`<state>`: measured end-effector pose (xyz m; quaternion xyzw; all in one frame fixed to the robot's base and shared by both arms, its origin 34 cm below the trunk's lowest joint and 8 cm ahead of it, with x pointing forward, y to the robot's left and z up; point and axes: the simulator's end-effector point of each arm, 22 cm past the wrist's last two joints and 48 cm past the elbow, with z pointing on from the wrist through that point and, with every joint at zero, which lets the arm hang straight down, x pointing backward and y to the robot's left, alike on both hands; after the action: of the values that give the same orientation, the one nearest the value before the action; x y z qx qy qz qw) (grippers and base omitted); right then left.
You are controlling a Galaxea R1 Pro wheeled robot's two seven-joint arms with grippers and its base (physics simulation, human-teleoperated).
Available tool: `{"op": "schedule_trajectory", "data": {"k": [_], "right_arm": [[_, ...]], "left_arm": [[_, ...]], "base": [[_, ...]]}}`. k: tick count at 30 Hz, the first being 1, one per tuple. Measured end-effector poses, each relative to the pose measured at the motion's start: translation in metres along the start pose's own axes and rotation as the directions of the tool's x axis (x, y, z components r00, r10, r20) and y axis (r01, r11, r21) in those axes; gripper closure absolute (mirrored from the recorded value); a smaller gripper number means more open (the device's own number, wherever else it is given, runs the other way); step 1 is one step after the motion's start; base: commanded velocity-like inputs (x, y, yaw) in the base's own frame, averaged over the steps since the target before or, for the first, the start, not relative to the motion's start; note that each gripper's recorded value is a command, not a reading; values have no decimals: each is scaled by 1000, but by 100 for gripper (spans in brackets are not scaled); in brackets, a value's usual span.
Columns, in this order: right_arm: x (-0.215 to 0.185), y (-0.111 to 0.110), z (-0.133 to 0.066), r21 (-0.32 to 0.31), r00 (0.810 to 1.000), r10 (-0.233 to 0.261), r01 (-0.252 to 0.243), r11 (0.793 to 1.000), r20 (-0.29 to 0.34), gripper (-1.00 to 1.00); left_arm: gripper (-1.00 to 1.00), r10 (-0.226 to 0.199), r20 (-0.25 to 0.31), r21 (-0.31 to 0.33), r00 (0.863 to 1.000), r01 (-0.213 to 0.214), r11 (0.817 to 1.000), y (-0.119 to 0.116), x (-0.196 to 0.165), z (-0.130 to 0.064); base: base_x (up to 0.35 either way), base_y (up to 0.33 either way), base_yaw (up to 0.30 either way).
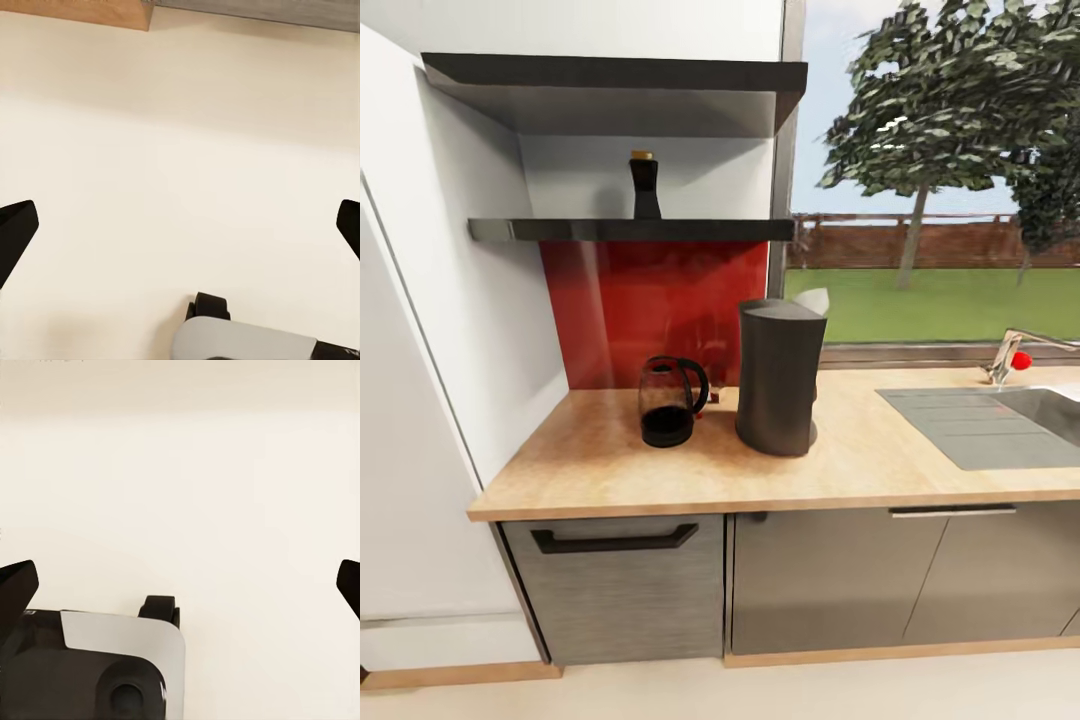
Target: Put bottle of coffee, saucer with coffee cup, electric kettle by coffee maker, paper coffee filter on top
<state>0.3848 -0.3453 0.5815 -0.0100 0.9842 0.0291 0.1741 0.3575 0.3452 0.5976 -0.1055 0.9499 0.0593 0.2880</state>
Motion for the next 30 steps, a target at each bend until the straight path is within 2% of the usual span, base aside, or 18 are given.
{"op": "schedule_trajectory", "data": {"k": [13, 19, 25, 30], "right_arm": [[-3, -2, -16, 6, 1000, 2, -2, 1000, 0, -100], [-4, -11, -25, 18, 1000, 1, -1, 1000, 0, -100], [-15, -18, -34, 29, 999, -13, 11, 1000, 45, -100], [-18, -20, -40, 31, 998, -17, 15, 999, 57, -100]], "left_arm": [[-100, 0, -1, 0, 1000, 0, 1000, 1, -6, -15], [-100, 0, -1, 0, 1000, 0, 1000, 2, -9, -21], [-100, 0, -1, 0, 1000, 0, 1000, 3, -12, -27], [-100, 0, -1, 0, 1000, 0, 1000, 3, -14, -33]], "base": [[0, 0, 0], [0, 0, 0], [0, 0, 0], [0, 0, 0]]}}
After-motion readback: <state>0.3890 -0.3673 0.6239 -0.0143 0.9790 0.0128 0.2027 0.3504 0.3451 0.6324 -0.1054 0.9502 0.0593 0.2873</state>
